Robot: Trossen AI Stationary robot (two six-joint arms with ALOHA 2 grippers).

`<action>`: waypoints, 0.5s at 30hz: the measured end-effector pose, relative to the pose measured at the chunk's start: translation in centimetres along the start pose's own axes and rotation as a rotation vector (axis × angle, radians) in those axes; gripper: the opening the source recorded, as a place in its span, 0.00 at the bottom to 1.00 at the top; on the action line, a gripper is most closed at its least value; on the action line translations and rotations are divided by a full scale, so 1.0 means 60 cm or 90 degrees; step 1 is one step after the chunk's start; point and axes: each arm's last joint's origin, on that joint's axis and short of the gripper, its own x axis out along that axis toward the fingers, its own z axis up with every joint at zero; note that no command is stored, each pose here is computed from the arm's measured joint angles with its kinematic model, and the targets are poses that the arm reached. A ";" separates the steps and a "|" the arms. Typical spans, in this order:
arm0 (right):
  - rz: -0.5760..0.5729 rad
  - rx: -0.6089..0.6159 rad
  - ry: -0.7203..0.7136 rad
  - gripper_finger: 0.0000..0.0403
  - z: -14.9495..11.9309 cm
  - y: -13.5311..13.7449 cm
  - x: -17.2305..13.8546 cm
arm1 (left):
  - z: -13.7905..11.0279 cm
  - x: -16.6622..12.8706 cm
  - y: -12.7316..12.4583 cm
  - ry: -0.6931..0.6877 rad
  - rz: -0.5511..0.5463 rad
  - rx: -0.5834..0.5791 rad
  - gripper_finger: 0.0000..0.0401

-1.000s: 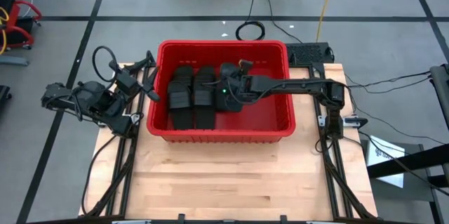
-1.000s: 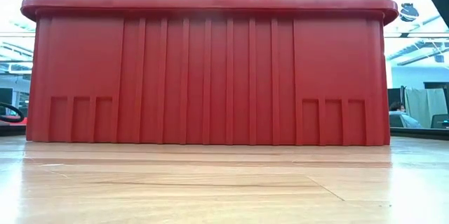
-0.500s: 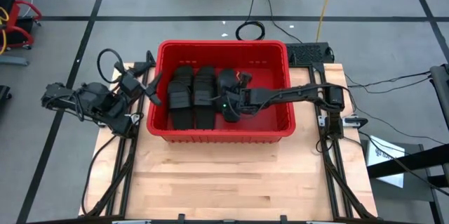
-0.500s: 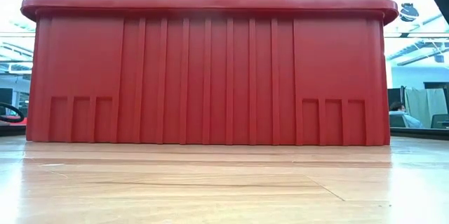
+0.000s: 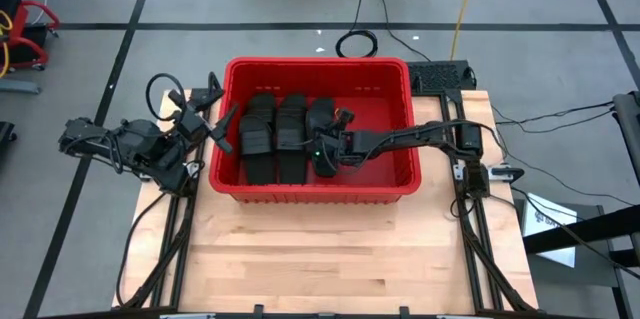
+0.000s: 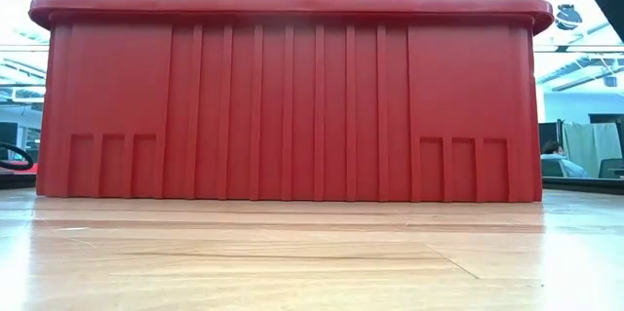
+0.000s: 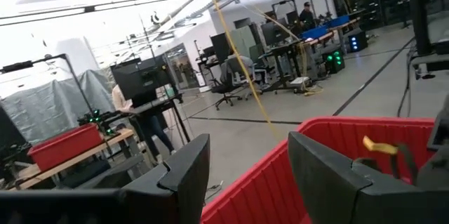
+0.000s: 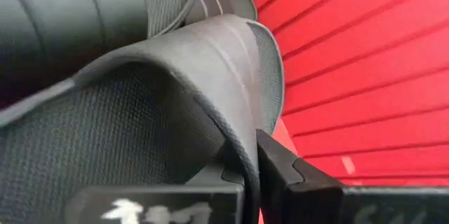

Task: Pick and place slides into bin
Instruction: Put the black slide into the red bin

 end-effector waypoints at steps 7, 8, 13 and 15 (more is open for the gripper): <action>-0.002 -0.019 0.019 0.01 -0.010 0.015 0.015 | -0.001 0.002 -0.006 -0.001 -0.008 0.005 0.50; -0.002 -0.017 0.017 0.01 -0.009 0.014 0.015 | -0.001 0.002 -0.006 -0.001 -0.008 0.004 0.50; 0.040 -0.017 0.009 0.03 -0.007 0.018 0.015 | -0.001 0.002 -0.006 -0.001 -0.008 0.005 0.50; 0.064 -0.015 0.008 0.05 -0.007 0.020 0.015 | -0.001 0.002 -0.006 -0.001 -0.008 0.007 0.50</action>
